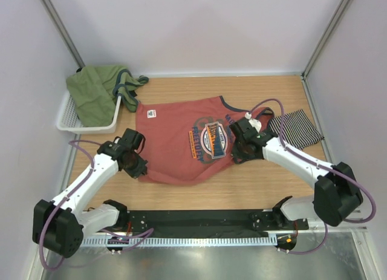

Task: Fold and stack the tank tops
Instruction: Fold the tank top

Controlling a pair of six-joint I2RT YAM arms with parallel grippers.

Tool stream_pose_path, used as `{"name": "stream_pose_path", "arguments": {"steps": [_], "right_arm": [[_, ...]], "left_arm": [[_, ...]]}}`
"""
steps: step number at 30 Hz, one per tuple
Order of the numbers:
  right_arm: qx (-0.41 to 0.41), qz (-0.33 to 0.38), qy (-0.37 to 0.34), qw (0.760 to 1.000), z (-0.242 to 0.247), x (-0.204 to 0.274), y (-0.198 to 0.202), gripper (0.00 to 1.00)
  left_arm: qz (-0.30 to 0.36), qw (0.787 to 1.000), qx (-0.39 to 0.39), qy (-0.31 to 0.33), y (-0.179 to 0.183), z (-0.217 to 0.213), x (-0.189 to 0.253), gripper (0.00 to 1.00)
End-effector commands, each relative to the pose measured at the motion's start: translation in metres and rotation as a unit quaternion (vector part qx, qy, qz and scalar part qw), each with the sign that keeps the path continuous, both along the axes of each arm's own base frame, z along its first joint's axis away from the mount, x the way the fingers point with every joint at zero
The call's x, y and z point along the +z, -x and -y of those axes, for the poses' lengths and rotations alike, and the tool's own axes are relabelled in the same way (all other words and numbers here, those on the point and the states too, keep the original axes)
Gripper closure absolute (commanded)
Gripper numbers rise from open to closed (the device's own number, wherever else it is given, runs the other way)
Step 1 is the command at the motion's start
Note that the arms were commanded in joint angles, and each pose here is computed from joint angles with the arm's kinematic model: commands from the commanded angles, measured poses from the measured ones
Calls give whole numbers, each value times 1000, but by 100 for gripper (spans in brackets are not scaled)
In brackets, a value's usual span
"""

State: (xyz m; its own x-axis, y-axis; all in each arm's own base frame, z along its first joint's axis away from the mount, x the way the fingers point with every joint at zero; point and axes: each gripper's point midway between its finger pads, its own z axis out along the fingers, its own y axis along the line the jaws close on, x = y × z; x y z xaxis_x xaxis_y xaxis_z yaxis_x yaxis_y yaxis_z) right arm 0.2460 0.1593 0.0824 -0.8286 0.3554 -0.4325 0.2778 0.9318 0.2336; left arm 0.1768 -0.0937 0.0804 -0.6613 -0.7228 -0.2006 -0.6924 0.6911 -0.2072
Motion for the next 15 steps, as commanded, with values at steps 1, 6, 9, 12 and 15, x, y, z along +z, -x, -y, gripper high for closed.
{"name": "stream_pose_path", "arguments": {"steps": [1, 6, 9, 12, 15], "right_arm": [[14, 25, 26, 999, -2, 9, -30, 99], [19, 21, 35, 999, -5, 6, -51, 99], [17, 21, 41, 999, -6, 6, -64, 99], [17, 23, 42, 999, -7, 8, -73, 99], [13, 26, 49, 998, -5, 10, -83, 99]], "left_arm": [[45, 999, 23, -4, -30, -13, 18, 100], [73, 996, 46, -5, -56, -22, 27, 100], [73, 996, 54, -4, -69, -23, 27, 100], [67, 995, 69, -14, -78, -31, 25, 100], [74, 994, 78, -3, -89, -32, 22, 100]]}}
